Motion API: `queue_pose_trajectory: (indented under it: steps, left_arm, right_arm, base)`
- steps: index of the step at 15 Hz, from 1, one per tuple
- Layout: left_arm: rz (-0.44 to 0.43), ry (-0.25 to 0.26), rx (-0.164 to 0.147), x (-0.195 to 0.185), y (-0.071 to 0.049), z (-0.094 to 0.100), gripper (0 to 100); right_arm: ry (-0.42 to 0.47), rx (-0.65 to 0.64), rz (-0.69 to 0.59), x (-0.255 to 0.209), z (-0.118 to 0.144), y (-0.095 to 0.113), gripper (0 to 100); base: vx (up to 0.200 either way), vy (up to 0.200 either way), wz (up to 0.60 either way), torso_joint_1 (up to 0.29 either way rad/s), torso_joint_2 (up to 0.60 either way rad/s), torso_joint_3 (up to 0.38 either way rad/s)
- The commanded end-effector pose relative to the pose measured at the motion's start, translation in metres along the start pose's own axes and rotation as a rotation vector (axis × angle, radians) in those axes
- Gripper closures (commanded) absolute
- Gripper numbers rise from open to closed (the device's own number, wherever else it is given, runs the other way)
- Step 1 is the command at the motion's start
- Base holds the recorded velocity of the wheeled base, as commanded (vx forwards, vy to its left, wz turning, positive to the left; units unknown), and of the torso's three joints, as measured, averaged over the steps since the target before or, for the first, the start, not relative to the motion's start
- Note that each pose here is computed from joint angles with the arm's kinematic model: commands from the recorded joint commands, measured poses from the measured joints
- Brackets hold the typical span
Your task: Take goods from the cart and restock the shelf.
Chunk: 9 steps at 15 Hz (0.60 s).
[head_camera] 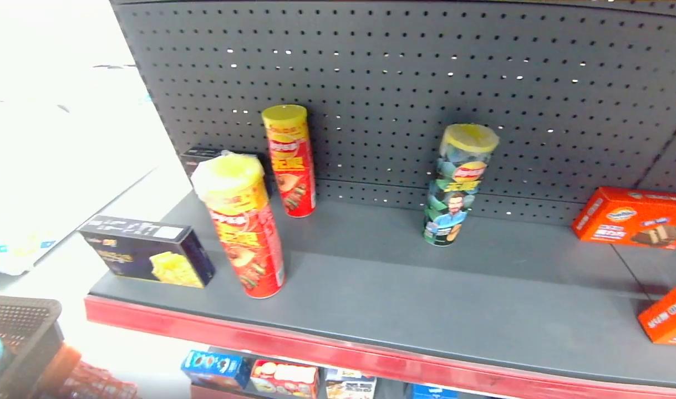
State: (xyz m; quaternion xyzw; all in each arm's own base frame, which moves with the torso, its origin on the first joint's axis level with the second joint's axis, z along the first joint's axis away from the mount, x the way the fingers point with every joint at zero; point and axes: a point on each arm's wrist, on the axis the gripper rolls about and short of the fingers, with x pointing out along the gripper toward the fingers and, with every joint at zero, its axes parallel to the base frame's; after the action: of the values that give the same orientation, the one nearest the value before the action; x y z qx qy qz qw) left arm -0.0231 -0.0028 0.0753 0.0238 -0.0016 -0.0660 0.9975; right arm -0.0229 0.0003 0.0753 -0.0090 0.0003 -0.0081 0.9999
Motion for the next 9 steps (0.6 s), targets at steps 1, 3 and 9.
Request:
queue_pose_trajectory:
  steps: [1,3,9]
  left_arm:
    - [0.000,0.002,0.000,0.0001,0.0000,0.0000,0]
    - [0.000,0.002,0.000,0.0001,0.0000,0.0000,0]
    - [-0.001,0.001,0.003,0.0001,0.0000,0.0000,0]
  right_arm:
    - [0.001,0.000,-0.001,0.0001,0.0000,0.0000,0]
    - [0.001,0.000,-0.001,0.0001,0.0000,0.0000,0]
    - [0.001,0.004,-0.004,0.0001,0.0000,-0.0001,0]
  base:
    - [0.000,0.000,0.60,0.002,0.00,0.007]
    - [0.000,0.000,0.60,0.007,0.00,0.005]
    - [0.000,0.000,0.10,0.000,0.00,-0.001]
